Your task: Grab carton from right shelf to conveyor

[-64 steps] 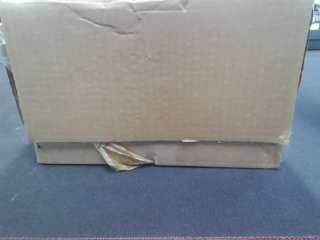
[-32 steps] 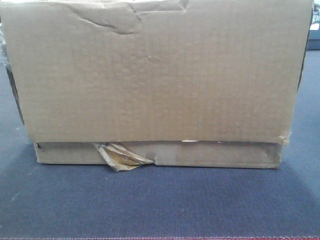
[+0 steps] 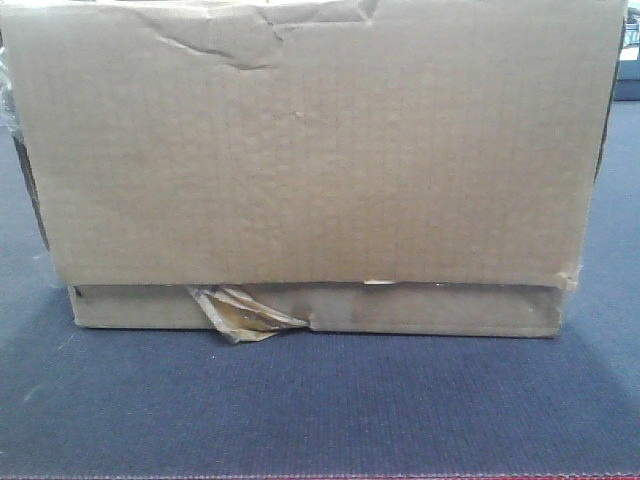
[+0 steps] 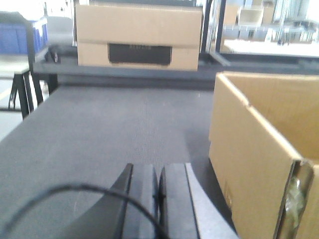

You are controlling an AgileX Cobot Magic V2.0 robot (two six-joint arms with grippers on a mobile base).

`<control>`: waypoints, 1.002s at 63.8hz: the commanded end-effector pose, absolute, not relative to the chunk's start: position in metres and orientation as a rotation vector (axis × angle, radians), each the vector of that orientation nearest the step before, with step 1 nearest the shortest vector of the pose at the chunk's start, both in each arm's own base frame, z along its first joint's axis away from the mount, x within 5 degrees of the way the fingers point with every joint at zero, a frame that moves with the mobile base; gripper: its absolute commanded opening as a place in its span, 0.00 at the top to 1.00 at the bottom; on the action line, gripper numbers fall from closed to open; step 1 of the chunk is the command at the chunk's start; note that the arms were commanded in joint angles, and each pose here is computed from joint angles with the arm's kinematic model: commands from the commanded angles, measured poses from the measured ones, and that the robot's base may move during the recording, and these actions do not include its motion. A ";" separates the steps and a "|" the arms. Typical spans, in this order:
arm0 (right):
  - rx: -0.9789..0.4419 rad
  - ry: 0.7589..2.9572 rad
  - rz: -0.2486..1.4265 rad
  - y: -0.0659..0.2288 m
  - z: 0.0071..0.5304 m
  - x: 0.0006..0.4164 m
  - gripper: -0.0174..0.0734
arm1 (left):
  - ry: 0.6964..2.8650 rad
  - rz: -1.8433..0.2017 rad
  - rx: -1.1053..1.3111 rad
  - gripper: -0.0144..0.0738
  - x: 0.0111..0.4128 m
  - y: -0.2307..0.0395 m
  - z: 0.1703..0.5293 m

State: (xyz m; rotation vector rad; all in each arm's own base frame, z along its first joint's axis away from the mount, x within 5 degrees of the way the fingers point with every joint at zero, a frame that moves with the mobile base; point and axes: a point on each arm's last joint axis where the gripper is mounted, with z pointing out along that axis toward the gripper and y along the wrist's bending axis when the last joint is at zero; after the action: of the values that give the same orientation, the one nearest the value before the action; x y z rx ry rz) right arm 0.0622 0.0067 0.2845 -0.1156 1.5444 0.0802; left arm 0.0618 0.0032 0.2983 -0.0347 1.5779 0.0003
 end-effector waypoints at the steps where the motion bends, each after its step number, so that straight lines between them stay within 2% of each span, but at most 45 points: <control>1: -0.110 1.519 0.075 0.006 0.285 0.057 0.88 | 1.536 0.001 -0.027 0.84 0.059 0.003 0.301; 64: -0.111 1.510 0.076 0.006 0.285 0.057 0.88 | 1.568 0.026 0.018 0.85 0.059 0.002 0.298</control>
State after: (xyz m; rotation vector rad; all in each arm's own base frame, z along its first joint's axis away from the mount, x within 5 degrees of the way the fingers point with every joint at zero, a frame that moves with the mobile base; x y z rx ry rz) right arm 0.0583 0.0058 0.2833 -0.1119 1.5353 0.0789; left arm 0.0594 0.0032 0.2979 -0.0180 1.5713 0.0145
